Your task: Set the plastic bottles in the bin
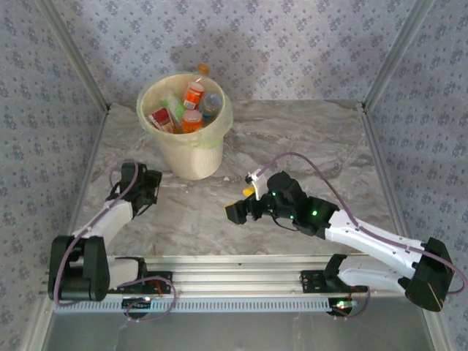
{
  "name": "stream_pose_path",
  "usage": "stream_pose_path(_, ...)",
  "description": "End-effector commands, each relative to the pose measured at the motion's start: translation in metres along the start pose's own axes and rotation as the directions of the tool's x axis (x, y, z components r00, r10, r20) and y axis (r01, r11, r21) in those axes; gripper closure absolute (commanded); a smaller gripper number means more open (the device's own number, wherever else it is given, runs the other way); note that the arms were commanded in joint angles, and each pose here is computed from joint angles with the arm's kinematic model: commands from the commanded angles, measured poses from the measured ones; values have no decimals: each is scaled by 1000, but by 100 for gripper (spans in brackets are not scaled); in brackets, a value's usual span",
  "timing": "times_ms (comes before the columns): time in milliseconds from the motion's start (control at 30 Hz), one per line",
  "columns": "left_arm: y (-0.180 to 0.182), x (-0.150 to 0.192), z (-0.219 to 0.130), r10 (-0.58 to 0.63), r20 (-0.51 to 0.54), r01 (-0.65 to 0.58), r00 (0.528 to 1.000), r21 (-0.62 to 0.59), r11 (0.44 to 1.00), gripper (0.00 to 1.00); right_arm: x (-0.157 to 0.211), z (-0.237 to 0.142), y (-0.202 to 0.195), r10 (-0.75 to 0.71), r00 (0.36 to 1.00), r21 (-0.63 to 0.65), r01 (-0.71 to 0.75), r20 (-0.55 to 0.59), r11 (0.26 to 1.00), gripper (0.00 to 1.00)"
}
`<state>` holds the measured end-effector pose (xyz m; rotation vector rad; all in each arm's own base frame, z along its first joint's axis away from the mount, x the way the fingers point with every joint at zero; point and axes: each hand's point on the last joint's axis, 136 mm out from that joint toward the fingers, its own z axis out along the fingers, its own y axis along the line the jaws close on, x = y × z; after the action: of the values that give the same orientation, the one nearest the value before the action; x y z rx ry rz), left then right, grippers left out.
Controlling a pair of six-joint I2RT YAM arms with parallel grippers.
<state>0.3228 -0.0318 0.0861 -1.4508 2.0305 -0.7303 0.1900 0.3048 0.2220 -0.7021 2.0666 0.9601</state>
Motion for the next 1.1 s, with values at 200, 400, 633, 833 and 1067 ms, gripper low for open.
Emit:
stream_pose_path(200, -28, -28, -91, 344, 142, -344, 928, -20, 939, 46, -7, -27, -20, -3, 998, 112, -4, 56, 994, 3)
stream_pose_path(400, -60, -49, -153, 518, 226, -513, 825, -87, 854, 46, -11, -40, -27, -8, 997, 140, -4, 81, 990, 3)
stream_pose_path(633, -131, -69, -214, 644, 346, -660, 683, -88, 747, 45, -14, -50, -30, -10, 995, 154, -6, 103, 988, 3)
stream_pose_path(833, -200, -77, -240, 700, 407, -754, 587, -40, 656, 45, -14, -52, -31, -7, 994, 157, -9, 106, 988, 4)
stream_pose_path(1067, -268, -63, -232, 794, 356, -862, 493, 72, 502, 43, -18, -55, -32, -8, 994, 162, -10, 113, 987, 3)
